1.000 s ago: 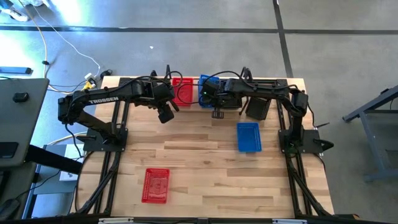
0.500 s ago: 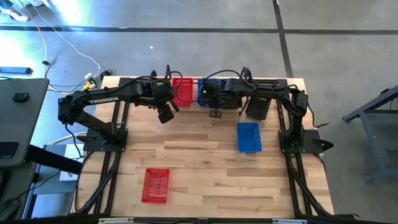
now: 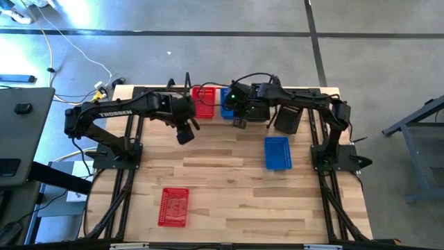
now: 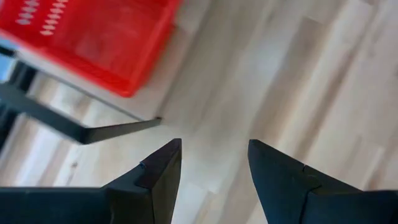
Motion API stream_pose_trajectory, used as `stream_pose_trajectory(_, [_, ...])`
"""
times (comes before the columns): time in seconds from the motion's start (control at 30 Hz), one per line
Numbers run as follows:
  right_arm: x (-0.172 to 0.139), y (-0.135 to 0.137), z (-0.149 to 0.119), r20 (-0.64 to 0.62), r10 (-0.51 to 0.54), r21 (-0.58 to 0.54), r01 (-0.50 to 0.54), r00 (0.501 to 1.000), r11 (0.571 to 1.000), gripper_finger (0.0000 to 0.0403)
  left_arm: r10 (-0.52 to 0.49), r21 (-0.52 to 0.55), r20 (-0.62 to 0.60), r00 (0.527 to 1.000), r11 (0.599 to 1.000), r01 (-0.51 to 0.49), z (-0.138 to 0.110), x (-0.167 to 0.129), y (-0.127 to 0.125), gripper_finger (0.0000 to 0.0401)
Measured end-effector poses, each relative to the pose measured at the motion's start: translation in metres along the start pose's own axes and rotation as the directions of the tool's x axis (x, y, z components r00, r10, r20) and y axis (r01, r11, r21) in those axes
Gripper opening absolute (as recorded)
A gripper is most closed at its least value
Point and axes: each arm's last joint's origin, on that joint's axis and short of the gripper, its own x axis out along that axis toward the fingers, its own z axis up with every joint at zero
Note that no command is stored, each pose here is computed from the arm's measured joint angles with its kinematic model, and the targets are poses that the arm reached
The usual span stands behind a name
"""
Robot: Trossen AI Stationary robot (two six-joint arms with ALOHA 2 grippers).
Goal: Stack baskets on shelf by color
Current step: Stack the red bin on top of the red bins on the shelf
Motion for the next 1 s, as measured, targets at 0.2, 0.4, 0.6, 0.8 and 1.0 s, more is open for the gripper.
stream_pose_trajectory(0.2, [-0.019, -0.003, 0.000, 0.041, -0.013, 0.073, 0.010, 0.999, 0.997, 0.0106, -0.105, 0.103, -0.013, 0.994, 0.989, 0.106, -0.009, -0.006, -0.035, 0.0174])
stream_pose_trajectory(0.4, [-0.033, -0.005, -0.003, 0.057, -0.017, 0.159, 0.008, 0.998, 0.987, 0.0106, -0.201, 0.233, -0.043, 0.979, 0.951, 0.205, -0.025, -0.015, -0.075, 0.0174])
stream_pose_trajectory(0.6, [-0.042, -0.005, -0.004, 0.075, -0.017, 0.264, -0.004, 0.997, 0.965, 0.0106, -0.253, 0.287, -0.069, 0.965, 0.922, 0.262, -0.046, -0.025, -0.109, 0.0174])
stream_pose_trajectory(0.8, [-0.046, 0.002, -0.003, 0.078, 0.003, 0.337, -0.029, 0.997, 0.941, 0.0106, -0.288, 0.300, -0.112, 0.951, 0.903, 0.308, -0.079, -0.028, -0.142, 0.0174])
stream_pose_trajectory(1.0, [-0.049, 0.022, -0.006, 0.029, 0.064, 0.356, -0.070, 0.998, 0.932, 0.0106, -0.373, 0.292, -0.107, 0.922, 0.875, 0.387, -0.112, -0.027, -0.173, 0.0174])
